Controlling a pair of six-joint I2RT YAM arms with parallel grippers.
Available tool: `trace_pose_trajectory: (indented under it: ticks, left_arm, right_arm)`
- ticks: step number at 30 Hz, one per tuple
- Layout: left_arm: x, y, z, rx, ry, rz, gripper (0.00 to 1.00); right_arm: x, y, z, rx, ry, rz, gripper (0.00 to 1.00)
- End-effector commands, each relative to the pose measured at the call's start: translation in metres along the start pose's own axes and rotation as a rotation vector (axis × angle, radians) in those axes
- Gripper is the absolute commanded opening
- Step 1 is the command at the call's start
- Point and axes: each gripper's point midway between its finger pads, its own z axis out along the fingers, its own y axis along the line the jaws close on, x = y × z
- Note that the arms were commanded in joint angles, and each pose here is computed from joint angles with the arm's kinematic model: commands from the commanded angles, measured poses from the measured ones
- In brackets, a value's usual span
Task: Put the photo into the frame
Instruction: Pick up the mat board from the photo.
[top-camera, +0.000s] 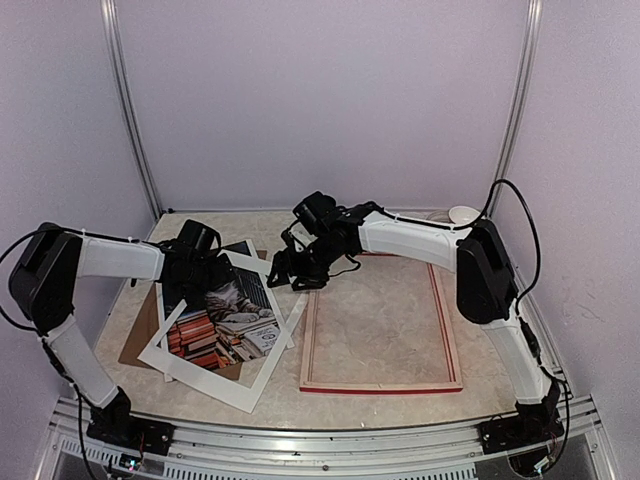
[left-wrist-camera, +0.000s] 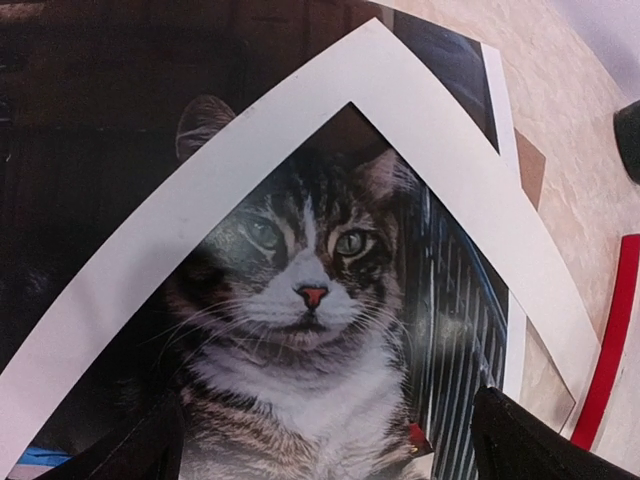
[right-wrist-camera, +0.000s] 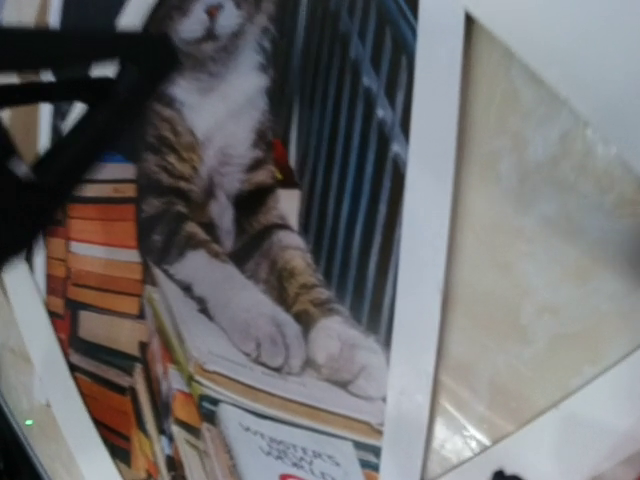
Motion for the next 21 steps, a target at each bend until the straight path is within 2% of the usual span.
trace_pose_trajectory:
  ticks: [1,17,21]
  left_arm:
    - [-0.007,0.020,0.009,-0.061,-0.032,-0.063,0.99]
    - [-0.022,0.051,0.020,-0.180,-0.105,-0.137,0.99]
    - [-0.019,0.052,0.024,-0.165,-0.084,-0.159,0.99]
  right_arm:
    - [0.011,-0.014,0.020,0.048,0.024,0.041,0.73]
    - [0.028,-0.036,0.030,0.107,0.045,0.104,0.77]
    - [0.029,-0.038,0.030,0.107,0.044,0.112,0.78]
